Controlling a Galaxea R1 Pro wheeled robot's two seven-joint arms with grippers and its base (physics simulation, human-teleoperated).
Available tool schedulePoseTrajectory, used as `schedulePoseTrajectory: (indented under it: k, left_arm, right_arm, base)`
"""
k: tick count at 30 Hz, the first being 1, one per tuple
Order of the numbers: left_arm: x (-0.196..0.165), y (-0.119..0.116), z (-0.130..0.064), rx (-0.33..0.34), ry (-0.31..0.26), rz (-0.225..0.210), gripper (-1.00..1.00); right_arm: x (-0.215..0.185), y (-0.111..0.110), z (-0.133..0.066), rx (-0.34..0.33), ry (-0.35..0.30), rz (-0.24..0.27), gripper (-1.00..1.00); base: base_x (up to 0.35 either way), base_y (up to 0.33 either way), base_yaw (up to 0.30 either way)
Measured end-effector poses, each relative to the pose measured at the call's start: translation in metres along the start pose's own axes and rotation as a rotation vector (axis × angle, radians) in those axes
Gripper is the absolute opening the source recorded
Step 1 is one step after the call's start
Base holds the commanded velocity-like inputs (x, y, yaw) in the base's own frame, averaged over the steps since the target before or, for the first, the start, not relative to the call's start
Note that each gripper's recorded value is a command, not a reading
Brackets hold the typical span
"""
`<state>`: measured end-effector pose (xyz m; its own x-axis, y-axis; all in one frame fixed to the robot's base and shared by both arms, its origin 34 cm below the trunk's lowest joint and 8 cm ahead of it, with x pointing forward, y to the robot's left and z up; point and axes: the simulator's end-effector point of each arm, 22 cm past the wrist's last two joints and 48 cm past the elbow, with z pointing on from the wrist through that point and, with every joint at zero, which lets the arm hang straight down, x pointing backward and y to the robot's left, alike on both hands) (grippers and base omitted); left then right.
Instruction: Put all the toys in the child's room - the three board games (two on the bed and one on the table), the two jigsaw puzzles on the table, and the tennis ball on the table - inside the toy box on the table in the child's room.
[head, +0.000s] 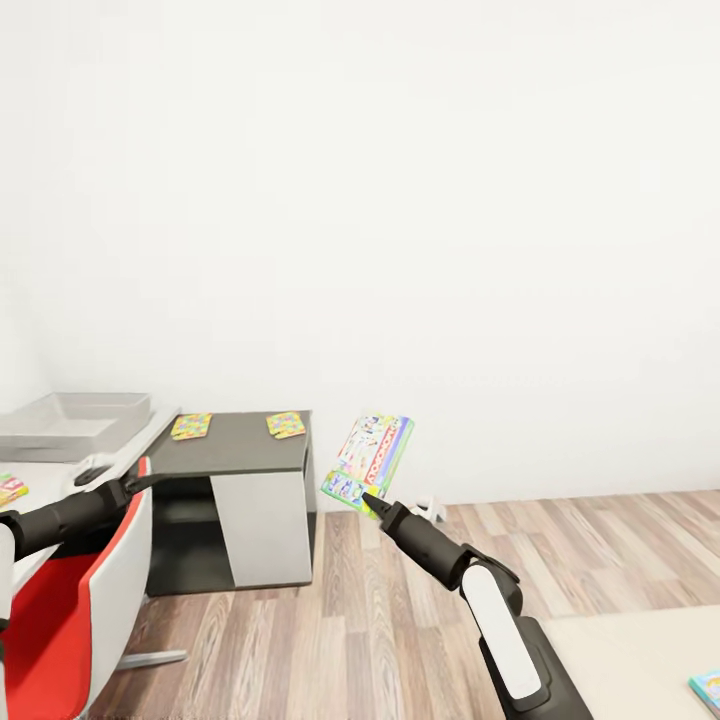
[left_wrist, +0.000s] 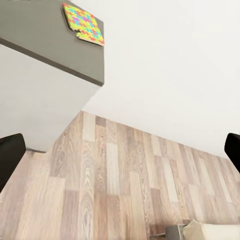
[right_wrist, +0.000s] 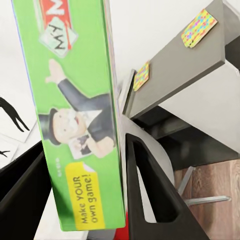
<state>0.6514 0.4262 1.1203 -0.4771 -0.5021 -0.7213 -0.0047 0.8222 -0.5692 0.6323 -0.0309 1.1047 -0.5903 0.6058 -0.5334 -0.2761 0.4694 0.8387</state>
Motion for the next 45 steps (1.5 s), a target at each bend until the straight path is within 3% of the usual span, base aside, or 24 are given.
schedulePoseTrajectory:
  k: [45]
  left_arm:
    - [0.009, 0.008, 0.007, -0.015, 0.024, -0.007, 1.00]
  right_arm:
    - [0.003, -0.013, 0.002, 0.021, 0.006, 0.016, -1.00]
  base:
    - [0.000, 0.000, 0.257]
